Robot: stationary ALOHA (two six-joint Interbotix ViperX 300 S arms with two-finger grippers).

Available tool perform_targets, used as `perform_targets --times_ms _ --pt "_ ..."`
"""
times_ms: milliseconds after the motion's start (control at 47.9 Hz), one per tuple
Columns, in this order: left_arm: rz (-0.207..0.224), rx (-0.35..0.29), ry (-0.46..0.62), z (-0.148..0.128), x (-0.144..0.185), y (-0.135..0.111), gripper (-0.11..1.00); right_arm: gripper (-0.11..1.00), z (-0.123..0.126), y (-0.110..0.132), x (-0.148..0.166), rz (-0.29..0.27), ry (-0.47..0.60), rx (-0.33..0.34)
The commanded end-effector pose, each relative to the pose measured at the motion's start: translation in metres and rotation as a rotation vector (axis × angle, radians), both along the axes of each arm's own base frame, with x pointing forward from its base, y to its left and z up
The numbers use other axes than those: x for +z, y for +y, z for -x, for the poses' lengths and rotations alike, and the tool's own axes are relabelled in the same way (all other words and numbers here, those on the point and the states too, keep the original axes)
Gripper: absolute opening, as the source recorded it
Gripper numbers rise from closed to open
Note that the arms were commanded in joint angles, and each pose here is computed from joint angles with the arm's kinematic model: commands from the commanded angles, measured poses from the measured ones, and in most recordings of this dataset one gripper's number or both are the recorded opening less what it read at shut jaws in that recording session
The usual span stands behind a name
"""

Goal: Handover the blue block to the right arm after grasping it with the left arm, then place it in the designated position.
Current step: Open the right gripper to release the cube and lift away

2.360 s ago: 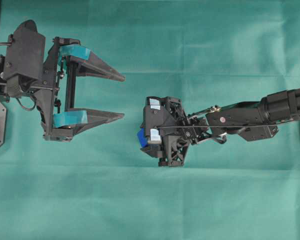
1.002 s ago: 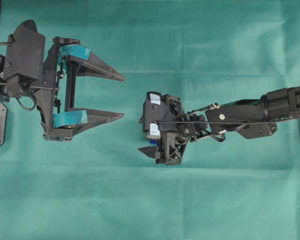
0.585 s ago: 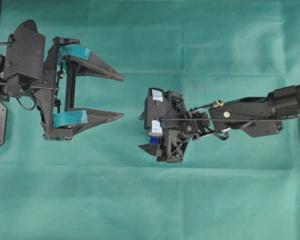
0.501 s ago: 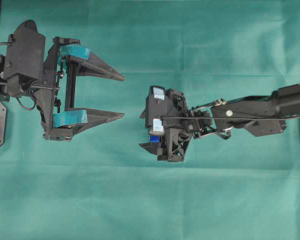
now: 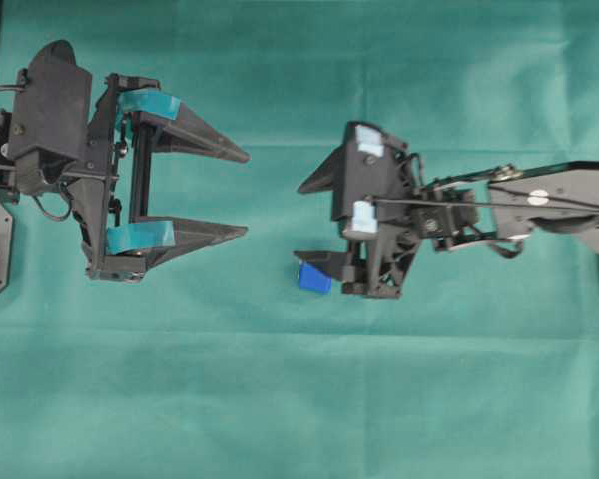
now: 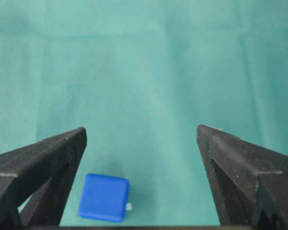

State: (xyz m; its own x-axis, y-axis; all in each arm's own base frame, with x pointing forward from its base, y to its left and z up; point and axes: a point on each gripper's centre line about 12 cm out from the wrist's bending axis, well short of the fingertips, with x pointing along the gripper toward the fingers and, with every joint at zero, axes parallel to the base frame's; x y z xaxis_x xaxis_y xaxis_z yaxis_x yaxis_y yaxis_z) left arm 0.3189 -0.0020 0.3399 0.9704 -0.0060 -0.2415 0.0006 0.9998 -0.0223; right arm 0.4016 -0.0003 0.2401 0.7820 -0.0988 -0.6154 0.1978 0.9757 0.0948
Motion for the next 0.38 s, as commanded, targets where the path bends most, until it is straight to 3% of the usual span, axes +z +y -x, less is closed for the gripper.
perform_targets --times_ms 0,355 --pt "-0.003 0.002 -0.035 0.0 0.013 0.001 1.0 0.93 0.005 0.0 0.028 0.009 -0.053 -0.004" --pt "-0.003 0.002 -0.035 0.0 0.013 0.001 1.0 0.93 0.032 -0.005 0.071 0.041 -0.121 -0.016"
